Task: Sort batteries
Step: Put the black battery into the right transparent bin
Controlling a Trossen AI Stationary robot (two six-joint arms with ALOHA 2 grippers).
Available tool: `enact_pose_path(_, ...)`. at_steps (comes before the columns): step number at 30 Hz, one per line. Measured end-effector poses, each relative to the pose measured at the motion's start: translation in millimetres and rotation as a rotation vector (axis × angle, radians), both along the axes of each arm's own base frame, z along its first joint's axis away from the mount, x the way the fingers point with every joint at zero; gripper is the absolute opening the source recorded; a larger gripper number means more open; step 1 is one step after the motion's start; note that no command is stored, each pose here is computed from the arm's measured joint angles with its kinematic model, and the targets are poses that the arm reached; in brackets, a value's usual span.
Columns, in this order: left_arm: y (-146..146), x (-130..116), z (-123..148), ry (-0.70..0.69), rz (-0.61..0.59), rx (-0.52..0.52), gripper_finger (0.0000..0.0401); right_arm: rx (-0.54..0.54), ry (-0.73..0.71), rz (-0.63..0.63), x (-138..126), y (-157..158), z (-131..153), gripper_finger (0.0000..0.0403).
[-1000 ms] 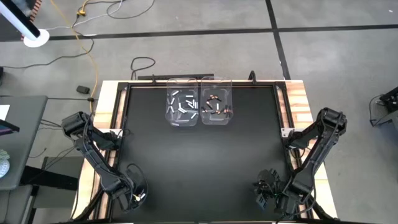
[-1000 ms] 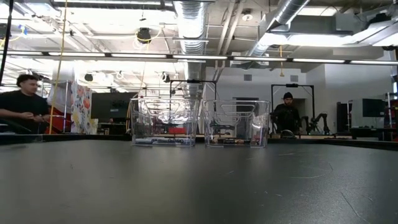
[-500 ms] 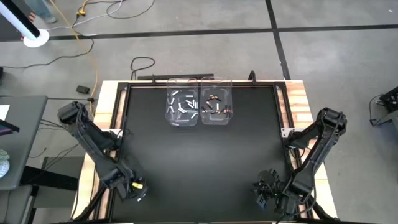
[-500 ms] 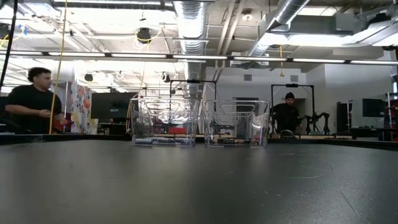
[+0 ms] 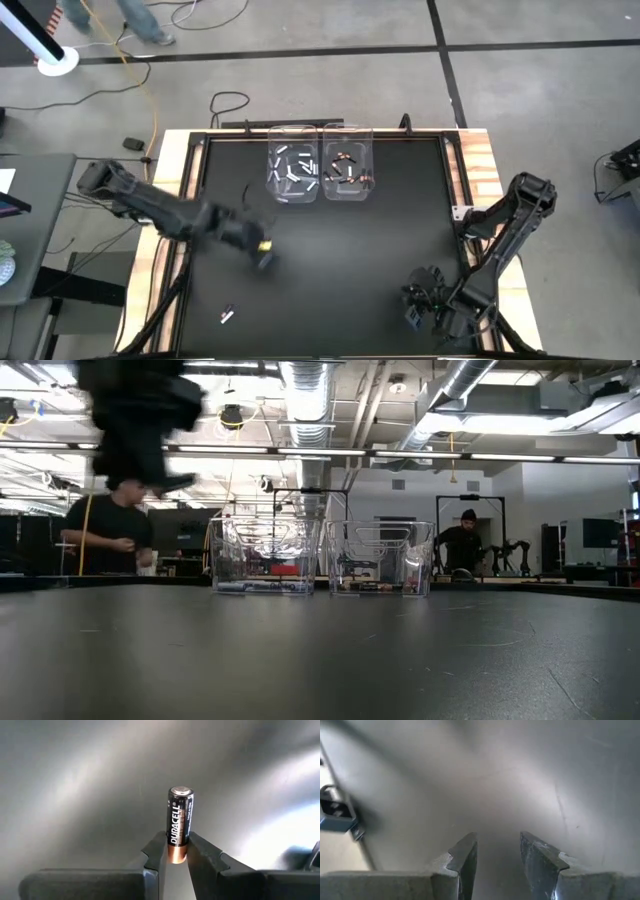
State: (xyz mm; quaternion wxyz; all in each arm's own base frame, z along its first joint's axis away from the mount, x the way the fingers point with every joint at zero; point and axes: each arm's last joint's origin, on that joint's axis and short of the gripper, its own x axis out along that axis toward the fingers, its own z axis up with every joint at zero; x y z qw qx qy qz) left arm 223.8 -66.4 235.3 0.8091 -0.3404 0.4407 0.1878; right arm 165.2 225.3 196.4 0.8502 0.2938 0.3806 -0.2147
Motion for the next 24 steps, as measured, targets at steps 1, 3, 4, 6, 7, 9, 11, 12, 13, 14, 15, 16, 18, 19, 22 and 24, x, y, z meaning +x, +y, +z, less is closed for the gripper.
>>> enact_pose_path(1,13.0,6.0,3.2,-0.016,-0.014,0.012,0.0057,-0.006,0.004,-0.011,2.2,-2.3,-0.2,0.0164)
enact_pose_path(3,40.3,18.1,13.0,-0.041,-0.033,0.048,0.0057,-0.016,0.011,-0.036,7.1,-7.5,-0.5,0.0164)
enact_pose_path(4,53.4,24.6,19.4,-0.055,-0.050,0.070,0.0057,-0.022,0.015,-0.049,9.6,-10.2,-0.7,0.0164)
enact_pose_path(6,80.1,37.8,32.9,-0.083,-0.089,0.121,0.0057,-0.032,0.022,-0.077,15.1,-16.3,-0.9,0.0164)
enact_pose_path(7,92.0,44.8,39.9,-0.095,-0.113,0.150,0.0057,-0.041,0.028,-0.090,17.6,-19.5,-1.1,0.0164)
enact_pose_path(9,116.2,60.7,54.3,-0.116,-0.163,0.224,0.0057,-0.056,0.041,-0.120,22.5,-26.4,-1.5,0.0164)
enact_pose_path(11,139.0,75.5,66.2,-0.101,-0.216,0.300,0.0057,-0.066,0.049,-0.148,27.0,-32.5,-1.8,0.0164)
enact_pose_path(12,150.3,83.8,70.4,-0.086,-0.242,0.326,0.0057,-0.067,0.052,-0.162,29.2,-35.2,-1.8,0.0164)
enact_pose_path(13,161.7,92.8,75.2,-0.074,-0.263,0.358,0.0057,-0.066,0.053,-0.176,30.8,-37.3,-1.9,0.0164)
enact_pose_path(14,172.9,101.8,78.4,-0.060,-0.285,0.387,0.0057,-0.063,0.052,-0.192,32.5,-39.2,-1.9,0.0164)
enact_pose_path(15,183.8,111.4,80.0,-0.042,-0.305,0.408,0.0057,-0.055,0.050,-0.211,34.0,-40.9,-1.9,0.0164)
enact_pose_path(16,194.7,120.5,81.5,-0.023,-0.322,0.426,0.0057,-0.047,0.047,-0.229,35.2,-42.3,-1.9,0.0164)
enact_pose_path(18,216.2,140.1,82.6,-0.011,-0.346,0.466,0.0057,-0.024,0.038,-0.268,37.7,-44.6,-1.9,0.0164)
enact_pose_path(19,225.9,149.9,81.7,-0.006,-0.357,0.482,0.0057,-0.013,0.034,-0.285,38.6,-45.4,-1.9,0.0164)
enact_pose_path(22,252.3,177.3,71.1,0.010,-0.385,0.507,0.0057,0.023,0.017,-0.334,41.5,-47.3,-1.7,0.0164)
enact_pose_path(24,264.6,194.0,58.2,0.021,-0.414,0.488,0.0057,0.045,0.006,-0.359,43.4,-48.2,-1.5,0.0164)
